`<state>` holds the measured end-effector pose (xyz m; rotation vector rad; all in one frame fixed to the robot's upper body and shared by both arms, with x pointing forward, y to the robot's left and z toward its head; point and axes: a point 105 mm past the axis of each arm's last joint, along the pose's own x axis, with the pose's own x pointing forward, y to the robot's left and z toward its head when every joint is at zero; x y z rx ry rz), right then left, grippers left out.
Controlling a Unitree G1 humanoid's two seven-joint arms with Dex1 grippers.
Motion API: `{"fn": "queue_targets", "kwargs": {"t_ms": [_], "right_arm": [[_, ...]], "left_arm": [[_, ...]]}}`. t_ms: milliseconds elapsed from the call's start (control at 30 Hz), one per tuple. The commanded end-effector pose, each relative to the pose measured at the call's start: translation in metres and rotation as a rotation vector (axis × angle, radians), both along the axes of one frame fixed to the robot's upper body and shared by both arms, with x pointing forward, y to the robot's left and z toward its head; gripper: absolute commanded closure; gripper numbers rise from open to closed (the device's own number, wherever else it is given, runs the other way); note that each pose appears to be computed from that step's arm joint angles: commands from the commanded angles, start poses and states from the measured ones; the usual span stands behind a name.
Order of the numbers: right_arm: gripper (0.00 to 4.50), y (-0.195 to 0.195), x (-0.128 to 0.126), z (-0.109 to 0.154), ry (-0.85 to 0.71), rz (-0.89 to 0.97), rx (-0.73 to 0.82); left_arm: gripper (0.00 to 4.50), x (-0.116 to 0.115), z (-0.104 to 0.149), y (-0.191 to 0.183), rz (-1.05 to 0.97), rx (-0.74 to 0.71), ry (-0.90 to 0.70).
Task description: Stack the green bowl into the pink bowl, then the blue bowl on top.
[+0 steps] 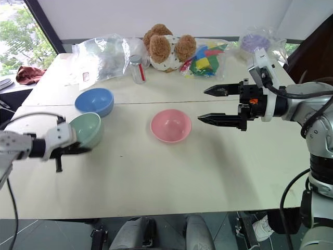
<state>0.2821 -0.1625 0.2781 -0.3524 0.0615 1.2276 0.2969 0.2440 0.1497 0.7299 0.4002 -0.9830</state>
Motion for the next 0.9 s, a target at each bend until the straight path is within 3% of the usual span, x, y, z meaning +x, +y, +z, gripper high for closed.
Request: {"fn": "queue_targets", "kwargs": {"t_ms": [33,200,300,433,567,900], "right_arm": [[0.00,-0.003,-0.008,0.014,-0.068,-0.004,-0.004],[0.00,-0.007,-0.008,0.014,-0.077,-0.030,-0.012],[0.00,-0.007,-0.010,0.014,-0.085,-0.041,-0.008],[0.00,-0.009,-0.012,0.014,-0.094,-0.063,-0.008],[0.00,-0.015,-0.016,0.014,-0.093,-0.106,-0.010],[0.00,-0.024,-0.028,0.011,-0.088,-0.185,-0.012]], "left_arm": [[4.46,-0.005,0.017,-0.030,-0.137,-0.062,0.012],[4.46,-0.011,0.052,-0.083,-0.389,-0.135,0.022],[4.46,0.004,0.077,-0.114,-0.521,-0.140,-0.046],[4.46,0.026,0.092,-0.147,-0.635,-0.109,-0.104],[4.46,0.041,0.083,-0.184,-0.768,-0.061,-0.062],[4.46,0.052,0.044,-0.196,-0.853,0.094,0.030]]}}
